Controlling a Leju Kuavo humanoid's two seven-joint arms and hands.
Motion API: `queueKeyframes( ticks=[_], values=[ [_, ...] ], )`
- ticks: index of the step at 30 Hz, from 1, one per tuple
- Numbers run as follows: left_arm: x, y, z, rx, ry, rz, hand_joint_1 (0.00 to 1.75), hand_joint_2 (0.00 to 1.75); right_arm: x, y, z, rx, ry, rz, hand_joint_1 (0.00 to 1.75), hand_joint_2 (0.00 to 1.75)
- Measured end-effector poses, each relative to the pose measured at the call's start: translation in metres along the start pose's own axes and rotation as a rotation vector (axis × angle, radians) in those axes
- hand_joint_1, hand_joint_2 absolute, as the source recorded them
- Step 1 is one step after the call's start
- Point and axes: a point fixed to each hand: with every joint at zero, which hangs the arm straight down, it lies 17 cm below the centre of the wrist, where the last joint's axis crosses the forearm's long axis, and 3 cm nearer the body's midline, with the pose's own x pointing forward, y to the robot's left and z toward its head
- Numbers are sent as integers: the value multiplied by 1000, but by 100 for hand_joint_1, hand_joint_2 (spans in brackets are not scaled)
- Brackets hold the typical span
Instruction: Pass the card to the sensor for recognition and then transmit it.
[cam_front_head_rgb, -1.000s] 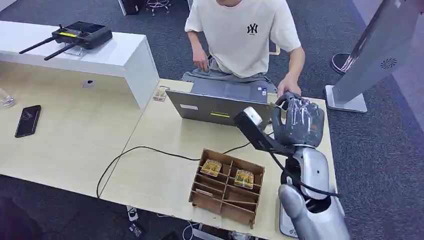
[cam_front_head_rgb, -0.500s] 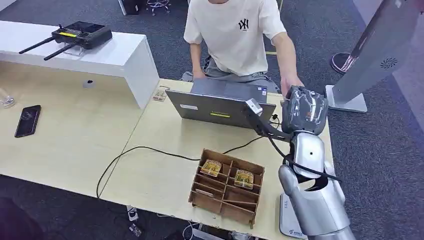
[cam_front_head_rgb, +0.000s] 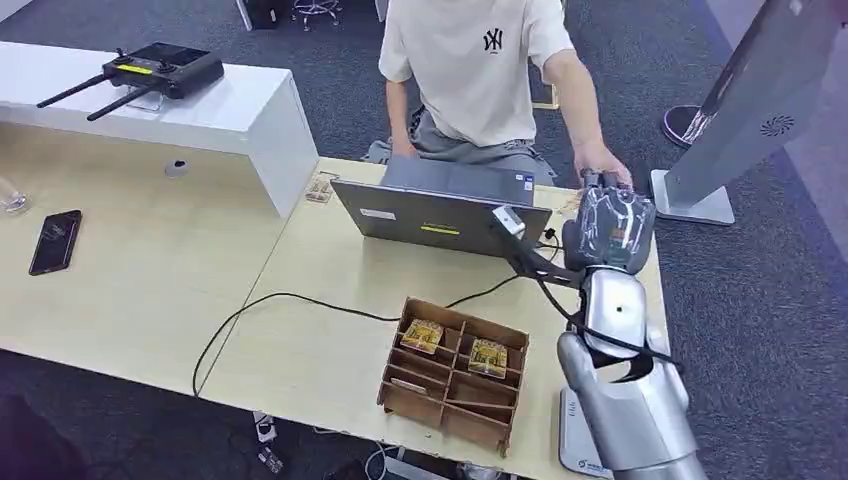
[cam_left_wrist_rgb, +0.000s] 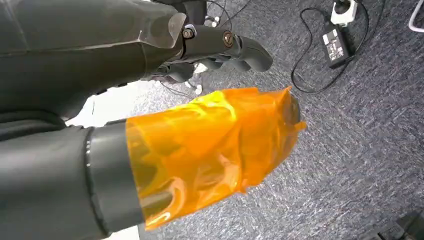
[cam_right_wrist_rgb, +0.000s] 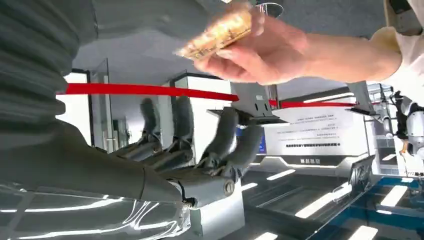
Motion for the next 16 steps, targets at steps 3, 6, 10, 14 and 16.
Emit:
queueKeyframes(
  ticks=[3,6,10,14,16],
  values=[
    [0,0,0,0,1,9,0,0,-2,4,4,2,2,-46,0,175],
    [-1,-1,0,3,5,26,0,0,4,3,13,-12,-11,-177,0,175],
    [-5,-7,0,-5,11,45,0,0,15,-7,31,-36,-26,-379,0,175],
    [-12,-13,0,-8,16,74,0,0,20,-25,56,-96,-34,-630,0,175],
    [-15,-16,1,-10,19,83,0,0,17,-33,64,-131,-28,-752,0,175]
  ],
)
